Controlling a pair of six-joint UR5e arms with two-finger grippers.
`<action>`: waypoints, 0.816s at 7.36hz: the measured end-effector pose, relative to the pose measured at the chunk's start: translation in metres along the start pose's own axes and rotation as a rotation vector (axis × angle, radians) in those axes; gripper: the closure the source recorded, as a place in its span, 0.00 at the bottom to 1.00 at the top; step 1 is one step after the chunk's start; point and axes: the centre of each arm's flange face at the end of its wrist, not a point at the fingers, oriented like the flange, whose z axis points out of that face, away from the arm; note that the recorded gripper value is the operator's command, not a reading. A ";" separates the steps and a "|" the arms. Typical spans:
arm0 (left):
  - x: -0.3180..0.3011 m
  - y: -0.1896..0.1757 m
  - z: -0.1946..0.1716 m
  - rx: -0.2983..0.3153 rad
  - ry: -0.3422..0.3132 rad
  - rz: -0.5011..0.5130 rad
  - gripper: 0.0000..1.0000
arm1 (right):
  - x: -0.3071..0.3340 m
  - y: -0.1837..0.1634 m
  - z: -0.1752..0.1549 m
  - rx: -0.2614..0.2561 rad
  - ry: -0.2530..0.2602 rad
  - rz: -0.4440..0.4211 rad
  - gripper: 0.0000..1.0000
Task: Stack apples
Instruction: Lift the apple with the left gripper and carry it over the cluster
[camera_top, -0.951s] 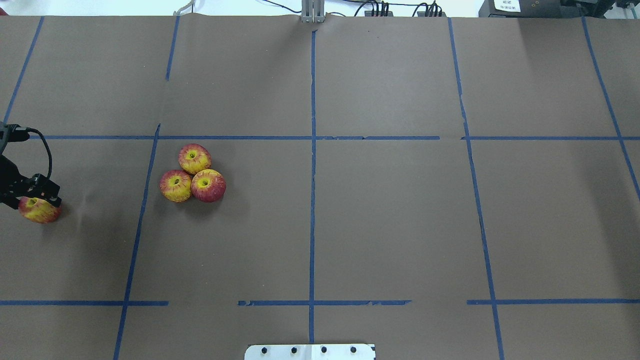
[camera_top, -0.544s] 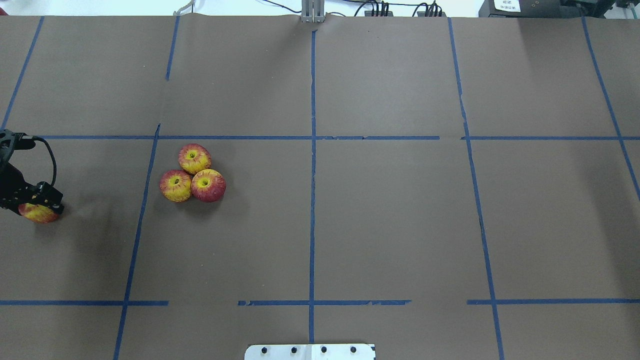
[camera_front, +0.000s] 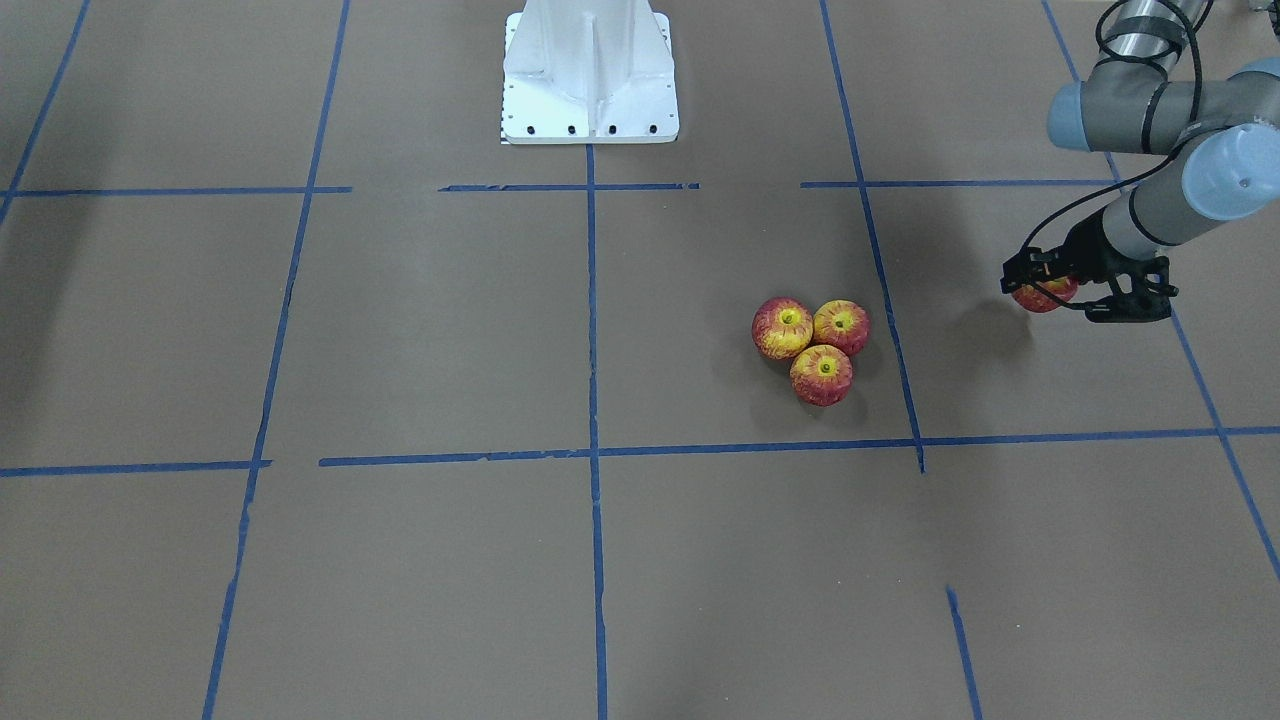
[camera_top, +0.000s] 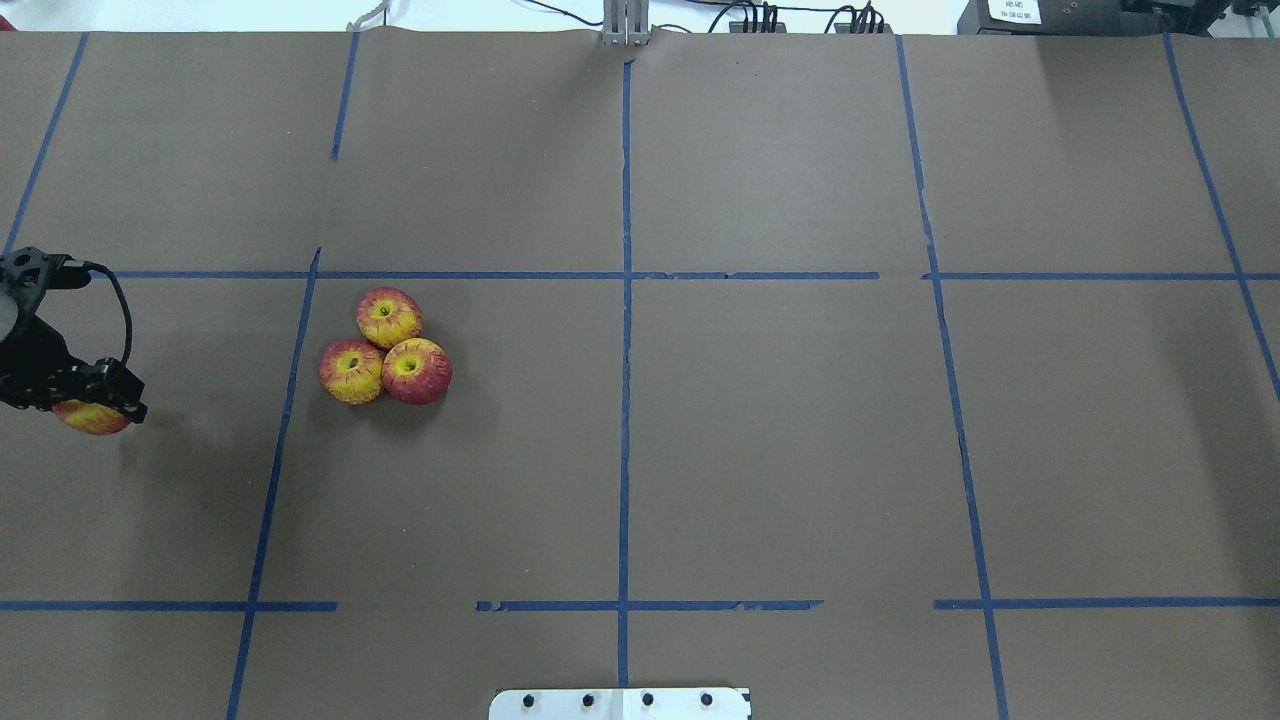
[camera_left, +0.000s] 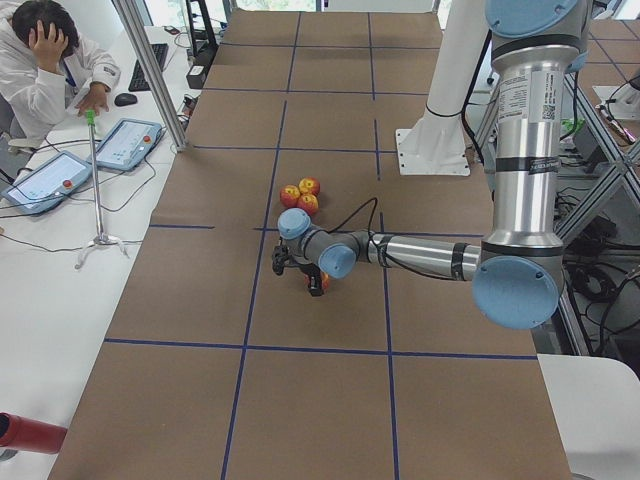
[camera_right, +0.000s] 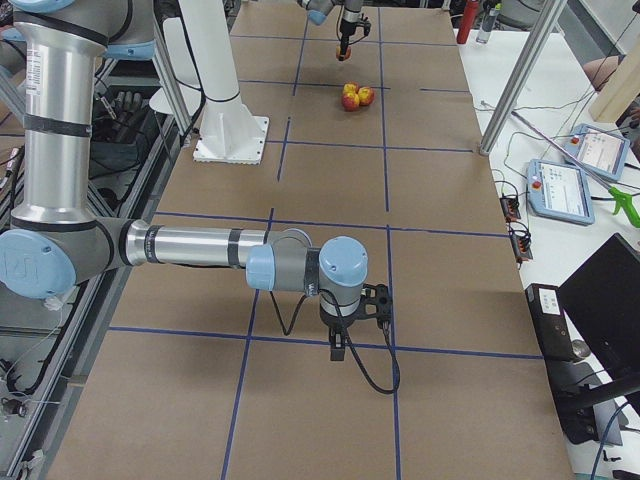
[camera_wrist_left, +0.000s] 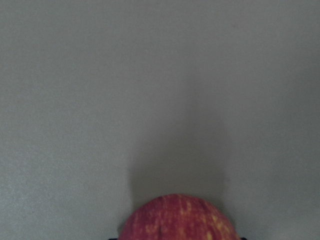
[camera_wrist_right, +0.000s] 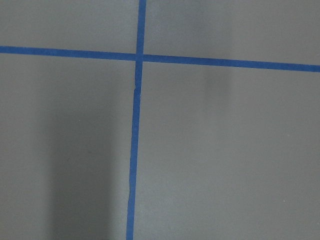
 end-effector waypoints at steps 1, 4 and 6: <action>0.052 -0.014 -0.029 0.016 0.018 -0.033 1.00 | 0.000 0.000 0.000 0.000 0.000 0.000 0.00; 0.176 -0.045 -0.073 0.052 0.082 -0.140 1.00 | 0.000 0.000 0.000 0.000 -0.001 0.000 0.00; 0.212 -0.043 -0.061 0.040 0.082 -0.142 1.00 | 0.000 0.000 0.000 0.000 0.000 0.000 0.00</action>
